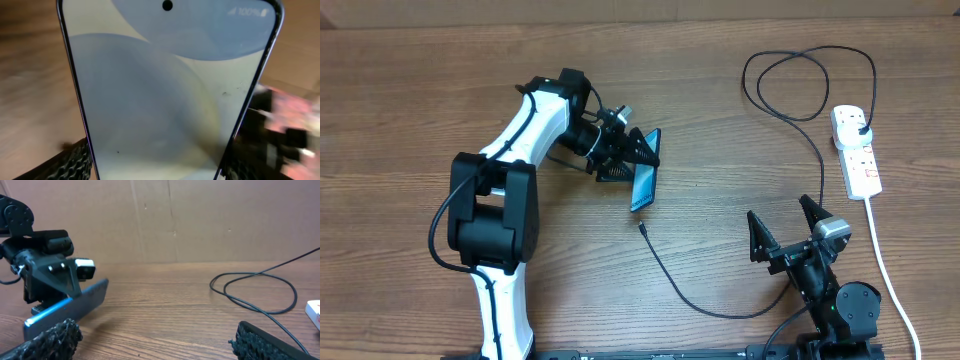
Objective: Plug charger to phone and switch on socket
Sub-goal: 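Raise the phone upright with the left gripper, screen facing the right arm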
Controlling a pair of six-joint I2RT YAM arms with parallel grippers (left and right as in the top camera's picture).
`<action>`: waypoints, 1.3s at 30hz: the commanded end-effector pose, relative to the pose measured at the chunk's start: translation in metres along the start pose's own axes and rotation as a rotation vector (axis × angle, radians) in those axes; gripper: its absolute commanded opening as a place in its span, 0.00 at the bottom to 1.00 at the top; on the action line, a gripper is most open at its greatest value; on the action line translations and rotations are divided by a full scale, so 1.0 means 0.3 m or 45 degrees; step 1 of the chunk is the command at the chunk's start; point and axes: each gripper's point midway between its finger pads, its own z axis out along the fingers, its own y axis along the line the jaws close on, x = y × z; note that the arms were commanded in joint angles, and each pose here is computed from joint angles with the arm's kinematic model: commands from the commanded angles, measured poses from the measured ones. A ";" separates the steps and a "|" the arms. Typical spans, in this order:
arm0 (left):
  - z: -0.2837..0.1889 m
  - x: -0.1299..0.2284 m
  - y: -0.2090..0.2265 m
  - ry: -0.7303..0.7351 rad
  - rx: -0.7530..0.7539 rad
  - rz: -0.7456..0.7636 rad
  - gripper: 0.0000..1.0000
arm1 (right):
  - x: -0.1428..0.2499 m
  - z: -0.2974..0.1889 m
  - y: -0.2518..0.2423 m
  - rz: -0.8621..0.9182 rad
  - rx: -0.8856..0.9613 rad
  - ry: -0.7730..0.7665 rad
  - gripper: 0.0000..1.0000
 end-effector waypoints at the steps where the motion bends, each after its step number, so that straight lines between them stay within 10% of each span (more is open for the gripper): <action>1: -0.053 0.040 -0.183 0.001 0.310 0.088 0.79 | 0.006 0.001 -0.003 -0.002 0.006 -0.004 1.00; 39: -0.095 0.164 -0.300 0.265 0.516 -0.803 0.67 | 0.006 0.001 -0.003 -0.002 0.006 -0.005 1.00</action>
